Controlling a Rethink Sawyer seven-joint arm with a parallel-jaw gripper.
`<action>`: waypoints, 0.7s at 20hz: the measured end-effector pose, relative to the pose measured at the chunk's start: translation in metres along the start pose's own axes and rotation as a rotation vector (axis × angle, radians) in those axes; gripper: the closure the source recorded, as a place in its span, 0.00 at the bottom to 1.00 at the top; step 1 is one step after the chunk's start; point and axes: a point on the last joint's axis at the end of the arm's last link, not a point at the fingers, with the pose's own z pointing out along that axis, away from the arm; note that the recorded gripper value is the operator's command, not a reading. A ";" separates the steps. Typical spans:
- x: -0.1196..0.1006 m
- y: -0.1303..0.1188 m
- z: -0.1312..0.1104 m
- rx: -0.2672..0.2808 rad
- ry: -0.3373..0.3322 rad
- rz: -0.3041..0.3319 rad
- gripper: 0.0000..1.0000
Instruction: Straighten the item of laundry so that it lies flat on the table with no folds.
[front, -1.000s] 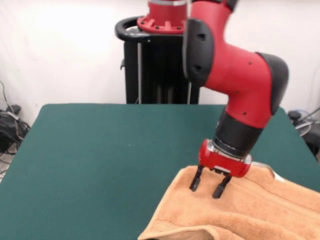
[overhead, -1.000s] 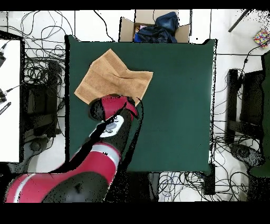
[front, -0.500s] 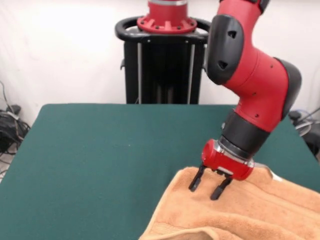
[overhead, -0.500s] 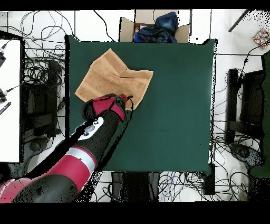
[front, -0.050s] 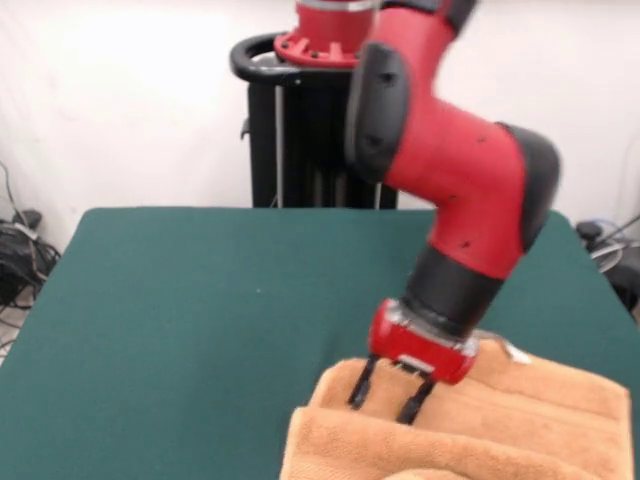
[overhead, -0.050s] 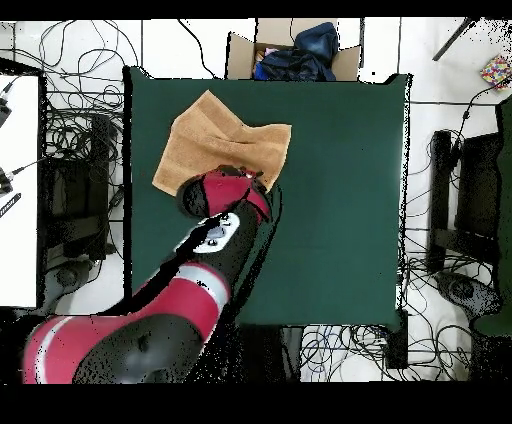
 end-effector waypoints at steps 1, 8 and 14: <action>-0.004 -0.005 0.003 -0.011 0.000 0.021 0.00; -0.041 -0.051 0.033 -0.141 0.013 0.233 0.00; -0.050 -0.063 0.040 -0.212 0.039 0.304 0.00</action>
